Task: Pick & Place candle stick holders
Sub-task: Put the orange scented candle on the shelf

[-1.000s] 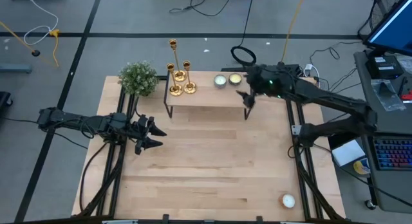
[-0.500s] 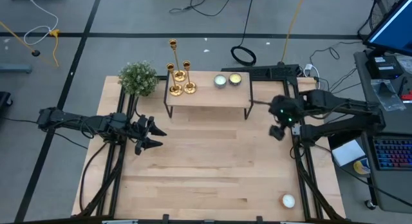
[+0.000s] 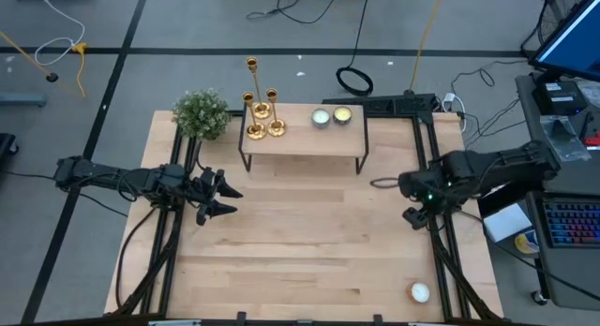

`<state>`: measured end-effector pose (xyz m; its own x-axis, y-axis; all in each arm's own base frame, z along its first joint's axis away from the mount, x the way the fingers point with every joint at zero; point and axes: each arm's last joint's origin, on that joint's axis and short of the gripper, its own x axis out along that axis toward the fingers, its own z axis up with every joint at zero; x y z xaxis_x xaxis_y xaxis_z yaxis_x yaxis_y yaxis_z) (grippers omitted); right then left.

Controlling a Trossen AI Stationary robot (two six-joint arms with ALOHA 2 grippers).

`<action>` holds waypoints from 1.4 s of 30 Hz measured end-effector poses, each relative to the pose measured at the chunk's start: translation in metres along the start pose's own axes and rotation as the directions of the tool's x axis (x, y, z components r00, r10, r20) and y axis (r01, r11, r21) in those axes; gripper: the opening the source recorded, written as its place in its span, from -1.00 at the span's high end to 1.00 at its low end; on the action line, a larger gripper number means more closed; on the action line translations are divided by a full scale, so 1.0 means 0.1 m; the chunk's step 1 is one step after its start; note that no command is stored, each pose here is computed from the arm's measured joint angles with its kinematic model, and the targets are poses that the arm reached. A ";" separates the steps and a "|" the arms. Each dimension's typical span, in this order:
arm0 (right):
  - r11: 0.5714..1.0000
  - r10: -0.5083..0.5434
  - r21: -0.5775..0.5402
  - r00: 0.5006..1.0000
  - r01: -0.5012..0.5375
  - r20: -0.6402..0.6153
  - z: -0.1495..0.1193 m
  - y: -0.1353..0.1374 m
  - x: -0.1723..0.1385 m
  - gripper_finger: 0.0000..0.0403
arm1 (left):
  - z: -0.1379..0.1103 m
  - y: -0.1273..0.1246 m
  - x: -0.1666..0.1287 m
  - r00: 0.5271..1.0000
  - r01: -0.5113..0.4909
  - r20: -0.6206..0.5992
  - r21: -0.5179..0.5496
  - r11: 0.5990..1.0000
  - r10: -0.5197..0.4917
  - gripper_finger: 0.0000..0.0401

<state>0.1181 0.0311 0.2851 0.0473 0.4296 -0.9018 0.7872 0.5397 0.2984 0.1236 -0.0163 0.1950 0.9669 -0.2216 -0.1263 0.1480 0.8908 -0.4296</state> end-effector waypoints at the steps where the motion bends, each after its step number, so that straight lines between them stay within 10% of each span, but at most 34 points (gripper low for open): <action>1: 1.000 0.007 -0.001 1.000 -0.007 -0.014 -0.01 0.01 0.06 -0.79 | 0.00 0.00 0.00 1.000 0.000 0.000 0.000 1.000 0.000 -0.26; 23: 0.991 0.126 -0.030 0.981 -0.131 -0.146 -0.44 0.11 1.19 -0.79 | 0.00 0.00 0.00 1.000 0.001 0.001 -0.049 0.999 -0.001 -0.26; 42: 0.980 0.200 0.019 0.972 -0.199 -0.124 -0.78 0.10 1.52 -0.79 | 0.00 0.00 0.00 1.000 0.001 0.001 -0.093 0.996 -0.001 -0.26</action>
<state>0.0854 0.1585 0.1754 0.1274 0.6150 -0.7782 0.7738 0.4292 0.4659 0.1236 -0.0163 0.1951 0.9670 -0.2218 -0.1252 0.1287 0.8498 -0.5111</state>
